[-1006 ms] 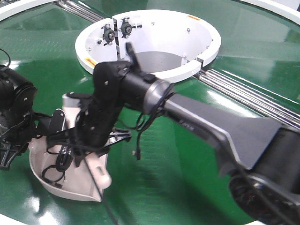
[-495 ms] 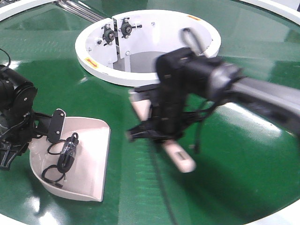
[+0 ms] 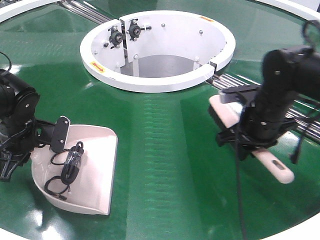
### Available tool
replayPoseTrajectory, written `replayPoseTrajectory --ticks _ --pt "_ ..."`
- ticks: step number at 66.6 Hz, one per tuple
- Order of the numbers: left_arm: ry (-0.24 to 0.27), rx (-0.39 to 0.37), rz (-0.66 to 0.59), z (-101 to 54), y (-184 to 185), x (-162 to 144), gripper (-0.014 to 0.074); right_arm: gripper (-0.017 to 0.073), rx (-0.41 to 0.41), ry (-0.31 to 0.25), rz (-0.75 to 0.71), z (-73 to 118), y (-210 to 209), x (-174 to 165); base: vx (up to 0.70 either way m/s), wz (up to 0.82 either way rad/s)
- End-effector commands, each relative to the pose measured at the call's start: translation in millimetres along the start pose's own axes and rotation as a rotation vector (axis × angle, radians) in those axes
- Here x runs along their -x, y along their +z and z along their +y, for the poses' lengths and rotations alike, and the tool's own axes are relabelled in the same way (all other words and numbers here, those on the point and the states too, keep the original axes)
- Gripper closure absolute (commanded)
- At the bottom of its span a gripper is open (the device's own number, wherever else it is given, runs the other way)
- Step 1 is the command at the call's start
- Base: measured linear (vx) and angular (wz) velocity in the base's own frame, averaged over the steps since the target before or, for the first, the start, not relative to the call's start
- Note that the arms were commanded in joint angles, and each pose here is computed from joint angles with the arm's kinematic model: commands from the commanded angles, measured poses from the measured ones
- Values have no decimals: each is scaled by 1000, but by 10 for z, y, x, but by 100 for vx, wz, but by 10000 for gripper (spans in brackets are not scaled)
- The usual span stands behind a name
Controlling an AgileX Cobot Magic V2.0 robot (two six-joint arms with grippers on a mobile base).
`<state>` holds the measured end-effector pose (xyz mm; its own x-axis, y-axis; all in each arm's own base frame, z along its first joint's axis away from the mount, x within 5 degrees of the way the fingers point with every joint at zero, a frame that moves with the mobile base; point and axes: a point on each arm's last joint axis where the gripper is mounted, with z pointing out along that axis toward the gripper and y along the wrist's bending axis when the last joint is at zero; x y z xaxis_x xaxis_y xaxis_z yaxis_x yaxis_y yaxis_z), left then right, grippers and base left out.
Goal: Clean and inspect green conveyor with broom and dustpan
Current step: 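Move the brush back to its original spot with the right gripper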
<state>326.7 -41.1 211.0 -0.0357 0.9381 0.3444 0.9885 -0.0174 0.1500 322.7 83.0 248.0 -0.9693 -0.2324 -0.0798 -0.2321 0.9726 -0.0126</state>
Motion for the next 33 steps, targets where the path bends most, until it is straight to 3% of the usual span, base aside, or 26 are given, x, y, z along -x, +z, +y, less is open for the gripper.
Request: replayPoseTrajectory --ticks 1,33 --pt "-17 68 -8 37 -192 -55 599 561 2 -6 -115 -80 -201 -54 0 0" --pt "-17 66 -8 35 -192 -56 599 561 54 -53 -89 -28 -4 -167 0 0"
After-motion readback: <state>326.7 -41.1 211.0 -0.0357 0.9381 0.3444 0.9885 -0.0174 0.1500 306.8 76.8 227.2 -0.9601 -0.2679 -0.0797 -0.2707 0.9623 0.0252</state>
